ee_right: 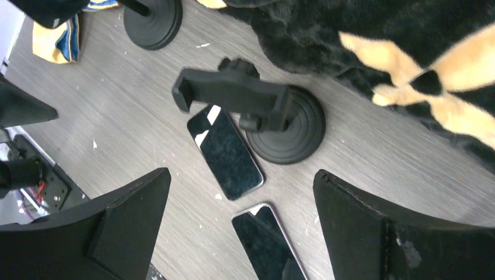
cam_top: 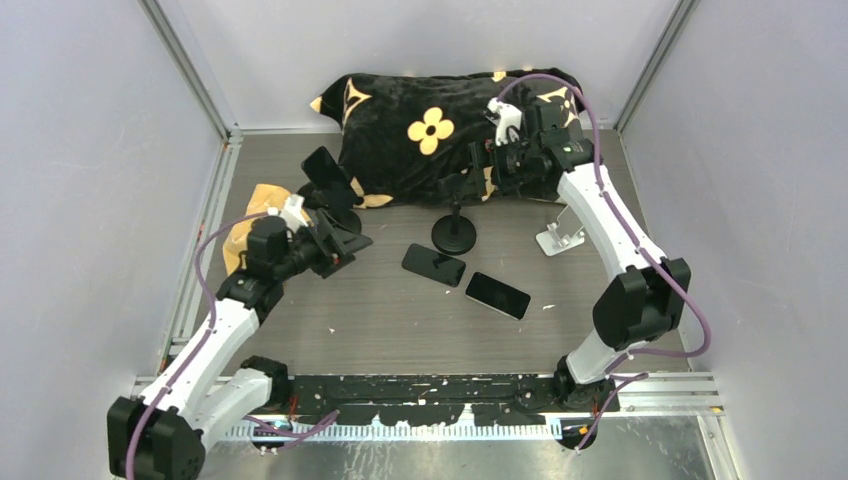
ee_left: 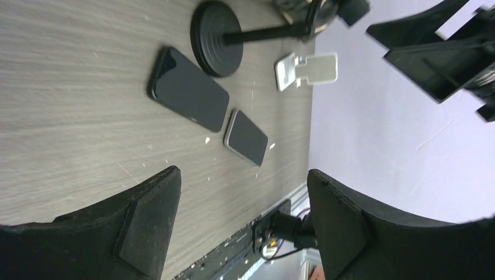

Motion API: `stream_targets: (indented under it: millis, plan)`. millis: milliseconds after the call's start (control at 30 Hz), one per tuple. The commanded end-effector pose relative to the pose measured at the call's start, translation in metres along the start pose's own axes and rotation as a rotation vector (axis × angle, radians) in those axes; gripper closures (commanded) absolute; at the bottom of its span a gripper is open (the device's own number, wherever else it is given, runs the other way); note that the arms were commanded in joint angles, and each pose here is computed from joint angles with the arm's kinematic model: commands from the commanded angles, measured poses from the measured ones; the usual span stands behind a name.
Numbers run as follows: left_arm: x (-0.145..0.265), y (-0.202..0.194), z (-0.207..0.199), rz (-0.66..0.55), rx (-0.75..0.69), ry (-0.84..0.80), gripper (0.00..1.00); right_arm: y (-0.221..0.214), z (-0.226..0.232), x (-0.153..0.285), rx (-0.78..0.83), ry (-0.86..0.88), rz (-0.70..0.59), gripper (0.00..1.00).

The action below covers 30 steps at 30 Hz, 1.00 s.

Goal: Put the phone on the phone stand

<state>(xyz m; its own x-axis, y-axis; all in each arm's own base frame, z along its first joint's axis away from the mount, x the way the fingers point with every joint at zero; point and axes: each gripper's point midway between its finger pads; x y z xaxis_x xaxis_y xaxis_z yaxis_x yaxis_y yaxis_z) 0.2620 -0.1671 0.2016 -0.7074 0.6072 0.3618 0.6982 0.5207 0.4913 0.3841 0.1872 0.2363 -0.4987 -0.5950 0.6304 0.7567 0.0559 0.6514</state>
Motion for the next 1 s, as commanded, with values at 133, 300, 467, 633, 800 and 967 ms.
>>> stream_targets:
  millis: [133, 300, 467, 633, 800, 967]
  plan:
    - [-0.040, -0.031, -0.015, -0.007, 0.004, 0.037, 0.22, -0.033, -0.001, 0.047, 0.006, 0.125, -0.003, 0.00]
    - [-0.064, -0.051, -0.019, 0.024, 0.037, 0.073, 0.23, -0.070, -0.014, 0.053, -0.013, 0.118, 0.022, 0.00]
    - [-0.084, -0.071, -0.019, 0.083, 0.052, 0.121, 0.25, -0.105, -0.015, 0.055, 0.010, 0.143, 0.070, 0.00]
    - [-0.094, -0.083, -0.020, 0.114, 0.037, 0.150, 0.25, -0.148, -0.023, 0.051, 0.044, 0.151, 0.162, 0.00]
    - [-0.099, -0.093, -0.016, 0.139, 0.036, 0.168, 0.25, -0.183, -0.041, 0.045, 0.116, 0.092, 0.226, 0.00]
    - [-0.102, -0.098, -0.014, 0.155, 0.036, 0.171, 0.25, -0.206, -0.053, 0.035, 0.174, 0.026, 0.284, 0.01]
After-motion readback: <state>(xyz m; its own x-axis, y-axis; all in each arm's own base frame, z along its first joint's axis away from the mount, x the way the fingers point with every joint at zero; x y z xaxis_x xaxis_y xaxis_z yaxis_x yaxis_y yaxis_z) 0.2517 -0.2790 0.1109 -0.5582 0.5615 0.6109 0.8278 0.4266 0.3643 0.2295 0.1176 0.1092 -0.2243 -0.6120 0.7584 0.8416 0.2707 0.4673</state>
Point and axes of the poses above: each gripper's point midway between its finger pads, its own x axis back along the fingers, its own z axis along the line the jaws close on, y = z × x, and after that the axes turned 9 degrees about -x, right-handed
